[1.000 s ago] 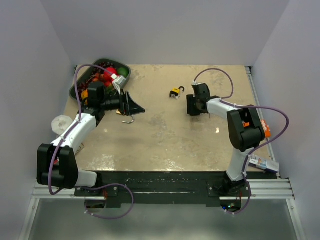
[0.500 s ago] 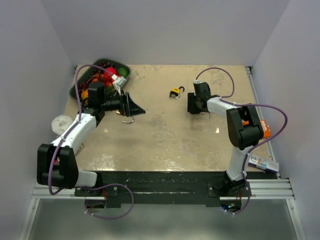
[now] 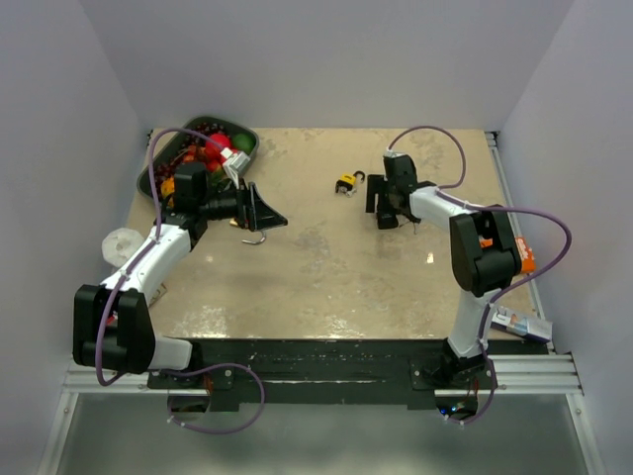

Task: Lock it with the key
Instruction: Place the lock at the center of the board, then pick up the lock from the center of the board.

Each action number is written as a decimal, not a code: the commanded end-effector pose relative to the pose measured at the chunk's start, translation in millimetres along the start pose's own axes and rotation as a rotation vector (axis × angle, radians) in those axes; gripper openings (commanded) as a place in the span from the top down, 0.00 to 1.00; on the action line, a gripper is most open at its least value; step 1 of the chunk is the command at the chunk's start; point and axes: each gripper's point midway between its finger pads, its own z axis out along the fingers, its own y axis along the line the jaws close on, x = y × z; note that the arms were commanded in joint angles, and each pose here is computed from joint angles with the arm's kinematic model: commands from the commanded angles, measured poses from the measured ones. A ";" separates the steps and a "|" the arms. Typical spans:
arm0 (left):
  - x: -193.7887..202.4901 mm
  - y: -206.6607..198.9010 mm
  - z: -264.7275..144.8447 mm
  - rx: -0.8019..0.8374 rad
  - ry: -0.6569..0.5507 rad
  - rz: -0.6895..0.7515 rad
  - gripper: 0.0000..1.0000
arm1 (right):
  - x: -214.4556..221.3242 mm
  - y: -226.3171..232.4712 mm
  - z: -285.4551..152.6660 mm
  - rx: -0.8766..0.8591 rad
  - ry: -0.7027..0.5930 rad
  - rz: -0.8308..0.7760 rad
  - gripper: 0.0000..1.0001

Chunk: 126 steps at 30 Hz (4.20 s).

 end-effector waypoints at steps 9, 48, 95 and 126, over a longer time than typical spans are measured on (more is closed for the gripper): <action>-36.9 -7.4 -3.8 -0.021 -0.104 0.101 0.14 | -111.6 45.9 -33.4 -0.052 -0.261 0.074 0.16; -29.7 5.4 -14.3 -0.093 -0.133 0.089 0.14 | -96.0 104.2 75.8 0.073 -0.228 0.150 0.37; 50.0 -61.3 -17.3 0.097 -0.042 1.691 0.26 | 93.0 191.1 -299.1 -1.539 0.132 -0.777 1.00; 78.9 -85.2 21.8 0.208 0.019 1.570 0.71 | 117.6 204.9 -318.8 -1.594 0.175 -0.758 1.00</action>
